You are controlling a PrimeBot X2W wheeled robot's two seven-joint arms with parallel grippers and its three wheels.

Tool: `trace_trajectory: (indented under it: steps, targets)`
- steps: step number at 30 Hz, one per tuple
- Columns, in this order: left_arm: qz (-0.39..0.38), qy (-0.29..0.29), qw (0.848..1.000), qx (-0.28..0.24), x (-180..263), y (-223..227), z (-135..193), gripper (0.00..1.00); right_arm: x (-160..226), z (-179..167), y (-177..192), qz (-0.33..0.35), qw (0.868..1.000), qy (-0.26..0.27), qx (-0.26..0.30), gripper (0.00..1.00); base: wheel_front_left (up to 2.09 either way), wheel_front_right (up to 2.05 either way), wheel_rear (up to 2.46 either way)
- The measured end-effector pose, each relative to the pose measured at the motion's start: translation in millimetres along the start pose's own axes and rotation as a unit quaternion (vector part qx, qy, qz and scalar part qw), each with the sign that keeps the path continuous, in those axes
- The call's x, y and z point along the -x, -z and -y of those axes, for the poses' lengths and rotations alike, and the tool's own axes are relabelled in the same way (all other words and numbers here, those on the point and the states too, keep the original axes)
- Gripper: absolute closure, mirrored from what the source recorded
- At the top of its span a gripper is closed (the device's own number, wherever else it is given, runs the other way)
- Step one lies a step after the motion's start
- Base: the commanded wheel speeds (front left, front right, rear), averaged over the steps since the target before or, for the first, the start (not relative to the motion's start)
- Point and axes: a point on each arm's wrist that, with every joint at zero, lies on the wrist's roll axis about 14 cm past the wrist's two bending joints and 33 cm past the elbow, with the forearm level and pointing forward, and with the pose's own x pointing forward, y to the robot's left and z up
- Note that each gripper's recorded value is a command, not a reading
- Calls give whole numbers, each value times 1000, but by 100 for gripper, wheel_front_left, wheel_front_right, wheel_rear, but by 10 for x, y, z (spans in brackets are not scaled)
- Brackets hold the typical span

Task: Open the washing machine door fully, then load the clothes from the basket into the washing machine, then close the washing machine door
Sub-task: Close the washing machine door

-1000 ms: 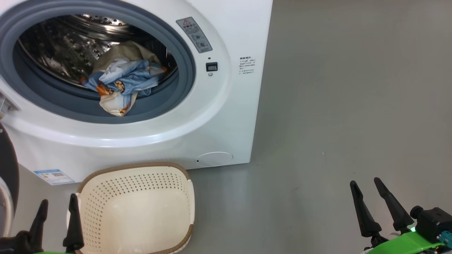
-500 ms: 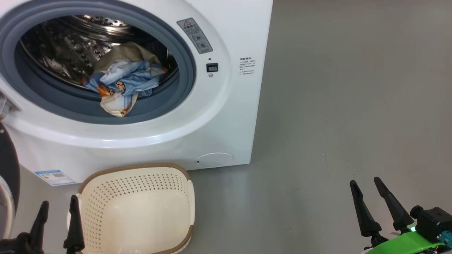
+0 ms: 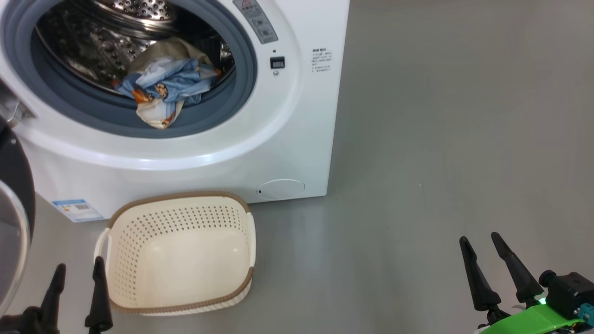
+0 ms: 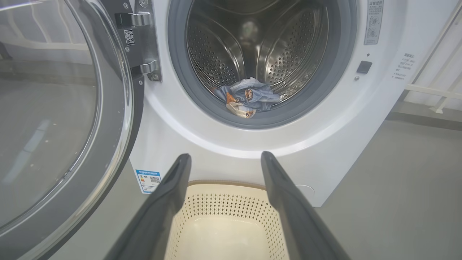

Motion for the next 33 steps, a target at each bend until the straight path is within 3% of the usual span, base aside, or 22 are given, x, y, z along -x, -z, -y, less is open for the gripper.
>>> trace_trajectory:
  steps: [19,33]
  targets:
    - [2,-10,1000,4,101,-14,-56,0,-71,-99,20,-2,1000,-16,-2,0,-18,18,0]
    - [15,-80,996,19,380,-77,-407,0,-282,-587,202,-28,995,-99,-4,0,0,0,0]
